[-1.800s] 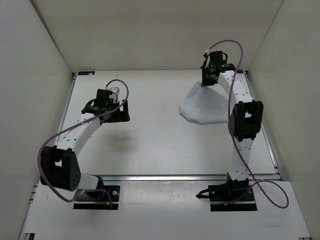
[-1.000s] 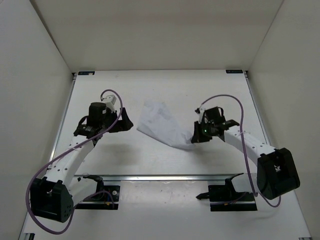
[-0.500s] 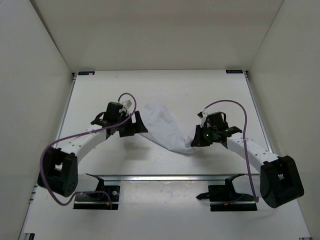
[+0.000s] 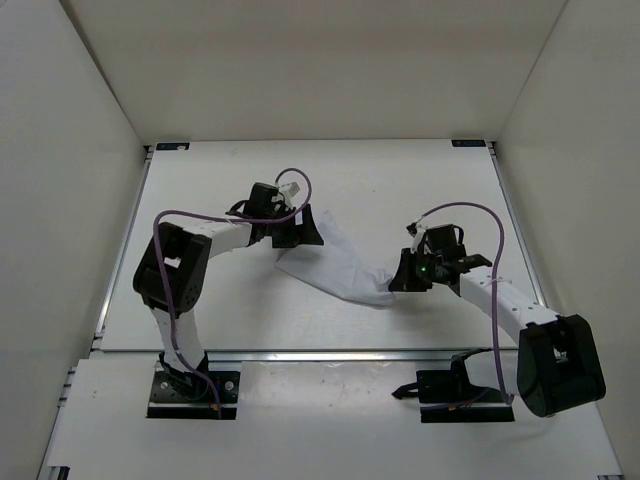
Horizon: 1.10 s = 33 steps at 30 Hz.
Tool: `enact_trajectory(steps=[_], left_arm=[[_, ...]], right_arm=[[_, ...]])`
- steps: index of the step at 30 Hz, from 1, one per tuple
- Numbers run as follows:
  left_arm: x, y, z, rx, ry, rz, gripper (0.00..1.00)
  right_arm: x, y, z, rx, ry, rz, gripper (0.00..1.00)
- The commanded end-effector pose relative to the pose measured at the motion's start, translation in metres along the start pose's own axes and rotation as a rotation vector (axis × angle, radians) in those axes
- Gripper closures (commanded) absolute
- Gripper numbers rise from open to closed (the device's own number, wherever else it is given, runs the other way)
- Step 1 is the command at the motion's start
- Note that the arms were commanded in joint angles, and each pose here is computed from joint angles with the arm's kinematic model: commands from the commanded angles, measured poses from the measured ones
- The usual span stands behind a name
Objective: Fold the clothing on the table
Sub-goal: Move the skirt to the center of the board, then flatten the skirt out
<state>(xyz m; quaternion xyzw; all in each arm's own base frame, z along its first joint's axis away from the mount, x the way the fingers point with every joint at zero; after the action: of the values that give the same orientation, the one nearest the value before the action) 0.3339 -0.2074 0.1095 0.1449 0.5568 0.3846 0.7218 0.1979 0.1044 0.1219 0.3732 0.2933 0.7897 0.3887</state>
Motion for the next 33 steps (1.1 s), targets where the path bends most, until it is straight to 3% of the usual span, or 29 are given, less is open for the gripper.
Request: enact_trajectory(steps=[1, 10, 14, 20, 24, 28, 30, 32, 33], left_arm=[[-0.009, -0.004, 0.010, -0.020, -0.080, -0.110, 0.01], [-0.011, -0.019, 0.029, -0.016, -0.053, -0.191, 0.02], [-0.005, -0.024, 0.025, 0.004, -0.047, -0.168, 0.21], [-0.004, -0.021, 0.016, 0.024, -0.060, -0.187, 0.25], [-0.003, -0.023, 0.013, 0.037, -0.038, -0.203, 0.48], [-0.007, -0.029, 0.012, 0.054, -0.061, -0.199, 0.54], [-0.009, -0.029, 0.009, 0.062, -0.057, -0.202, 0.62], [-0.007, -0.029, 0.009, 0.054, -0.047, -0.197, 0.74], [-0.009, -0.027, 0.010, 0.054, -0.054, -0.200, 0.87]], right_arm=[[0.000, -0.001, 0.011, -0.031, 0.016, 0.027, 1.00], [-0.001, -0.008, 0.018, 0.008, 0.015, 0.032, 1.00], [-0.006, -0.008, 0.020, 0.017, 0.002, 0.028, 1.00], [-0.009, -0.008, 0.025, 0.024, 0.003, 0.022, 1.00], [-0.009, -0.009, 0.027, 0.027, 0.015, 0.013, 1.00], [-0.011, -0.011, 0.026, 0.045, 0.006, 0.011, 1.00], [-0.011, -0.010, 0.028, 0.037, 0.007, 0.008, 1.00], [-0.010, -0.009, 0.028, 0.030, 0.013, 0.002, 1.00], [-0.011, -0.009, 0.027, 0.029, 0.015, -0.004, 1.00]])
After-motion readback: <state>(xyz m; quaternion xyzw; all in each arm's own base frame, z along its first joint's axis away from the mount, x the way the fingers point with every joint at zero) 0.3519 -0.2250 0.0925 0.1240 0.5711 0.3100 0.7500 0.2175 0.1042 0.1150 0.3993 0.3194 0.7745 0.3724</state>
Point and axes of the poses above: each gripper's point midway between its finger pads, its own y axis back along the fingers, its own x axis along the line the jaws close on, z = x × y, the point moved 8 cm from there along y, back along the fingers, and after that the axes turned 13 degrees about y, right-handed, at the moved point
